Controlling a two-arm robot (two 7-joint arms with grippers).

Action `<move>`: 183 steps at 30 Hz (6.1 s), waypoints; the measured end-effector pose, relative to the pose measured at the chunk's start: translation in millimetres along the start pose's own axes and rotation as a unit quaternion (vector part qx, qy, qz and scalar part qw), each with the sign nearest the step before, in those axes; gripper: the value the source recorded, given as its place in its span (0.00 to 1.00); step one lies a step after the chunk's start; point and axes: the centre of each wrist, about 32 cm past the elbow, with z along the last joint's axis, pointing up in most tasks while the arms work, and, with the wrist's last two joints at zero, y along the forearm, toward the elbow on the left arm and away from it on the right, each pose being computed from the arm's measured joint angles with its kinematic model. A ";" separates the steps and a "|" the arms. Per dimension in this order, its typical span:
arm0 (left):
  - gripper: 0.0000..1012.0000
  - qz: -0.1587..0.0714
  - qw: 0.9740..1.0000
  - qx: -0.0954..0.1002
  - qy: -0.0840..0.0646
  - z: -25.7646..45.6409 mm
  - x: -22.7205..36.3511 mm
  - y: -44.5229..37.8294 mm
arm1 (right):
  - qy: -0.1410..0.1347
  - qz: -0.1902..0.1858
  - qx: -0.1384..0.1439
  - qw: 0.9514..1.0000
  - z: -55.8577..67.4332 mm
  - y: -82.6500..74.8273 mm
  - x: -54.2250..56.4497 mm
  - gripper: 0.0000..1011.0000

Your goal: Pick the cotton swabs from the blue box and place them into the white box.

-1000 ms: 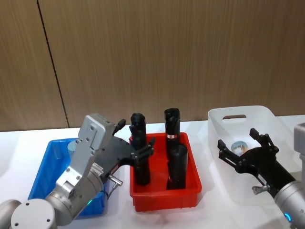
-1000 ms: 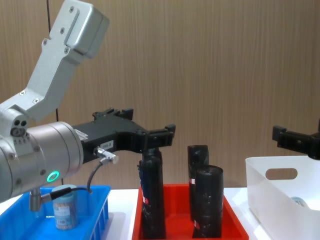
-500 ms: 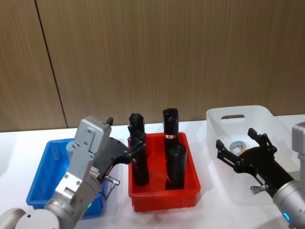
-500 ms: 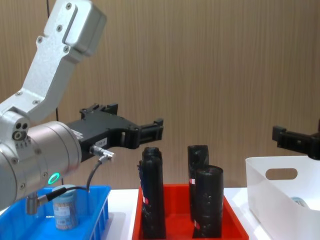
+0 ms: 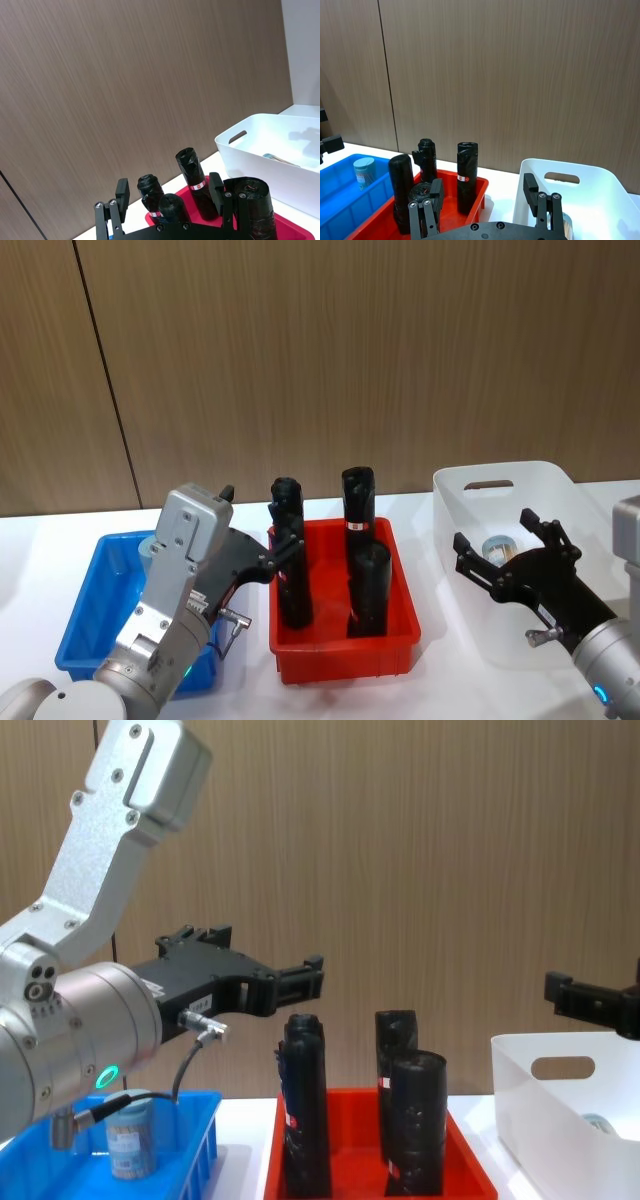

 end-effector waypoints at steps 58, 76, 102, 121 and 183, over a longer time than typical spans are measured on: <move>0.99 0.000 1.000 0.000 0.000 0.0 0.4 -0.1 | 0.009 0.163 -0.105 0.981 -12.9 56.4 21.8 0.99; 0.99 0.000 1.000 0.000 0.000 0.0 0.4 -0.1 | 0.003 0.182 -0.131 0.975 -24.5 90.1 12.7 0.99; 0.99 0.000 1.000 0.000 0.000 0.0 0.4 -0.1 | 0.003 0.183 -0.145 0.972 -30.1 122.4 1.1 0.90; 0.99 0.000 1.000 0.000 0.000 0.0 0.4 -0.1 | -0.004 0.190 -0.133 0.973 -25.5 125.2 -2.2 0.50; 0.99 0.000 1.000 0.000 0.000 0.0 0.4 -0.1 | -0.044 -0.025 -0.034 0.998 32.6 118.0 105.4 0.50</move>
